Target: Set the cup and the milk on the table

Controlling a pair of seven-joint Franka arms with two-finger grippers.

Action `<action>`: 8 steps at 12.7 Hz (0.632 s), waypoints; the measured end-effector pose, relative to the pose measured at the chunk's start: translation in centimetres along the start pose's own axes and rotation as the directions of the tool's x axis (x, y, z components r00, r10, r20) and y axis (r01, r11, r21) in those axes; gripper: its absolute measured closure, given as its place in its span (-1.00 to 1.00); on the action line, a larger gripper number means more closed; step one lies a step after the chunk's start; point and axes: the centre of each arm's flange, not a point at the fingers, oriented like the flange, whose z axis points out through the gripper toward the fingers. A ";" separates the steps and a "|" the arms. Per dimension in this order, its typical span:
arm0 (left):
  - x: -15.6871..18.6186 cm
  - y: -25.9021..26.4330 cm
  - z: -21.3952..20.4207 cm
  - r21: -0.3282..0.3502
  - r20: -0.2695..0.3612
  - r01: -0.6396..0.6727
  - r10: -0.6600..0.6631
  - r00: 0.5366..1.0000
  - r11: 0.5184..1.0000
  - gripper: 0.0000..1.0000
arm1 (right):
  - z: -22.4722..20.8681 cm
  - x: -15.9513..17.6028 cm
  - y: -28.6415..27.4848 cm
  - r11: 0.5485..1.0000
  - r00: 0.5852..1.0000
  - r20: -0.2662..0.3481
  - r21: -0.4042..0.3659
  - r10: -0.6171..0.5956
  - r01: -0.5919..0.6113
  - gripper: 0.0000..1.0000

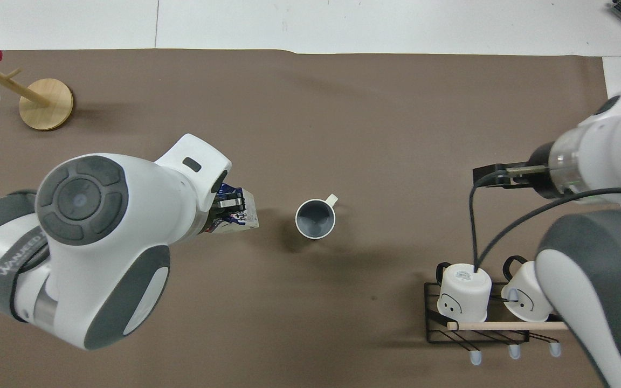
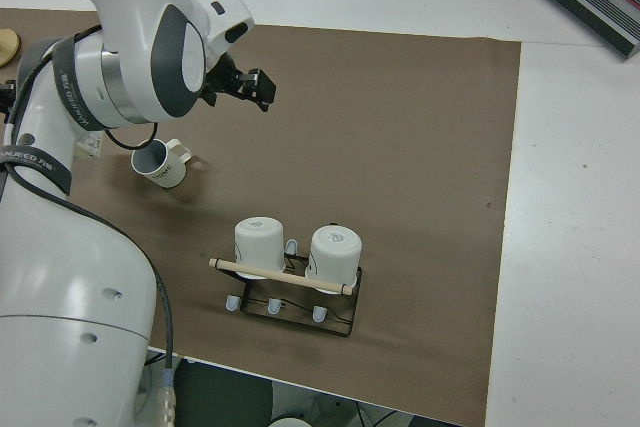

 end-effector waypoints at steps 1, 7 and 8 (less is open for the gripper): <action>-0.4 0.7 0.4 0.002 0.005 -0.011 0.011 1.000 1.000 0.17 | -0.4 -0.2 2.4 1.000 1.000 0.008 -0.002 -0.012 0.012 -1.00; -1.1 2.9 3.8 0.028 0.040 -0.045 0.044 0.998 0.999 0.17 | -0.5 -0.9 10.4 0.999 0.999 0.035 0.034 0.003 -0.004 -1.00; -1.0 3.3 4.8 0.031 0.043 -0.049 0.047 0.998 0.998 0.17 | -0.5 -0.9 11.2 0.999 0.999 0.033 0.040 0.003 -0.004 -1.00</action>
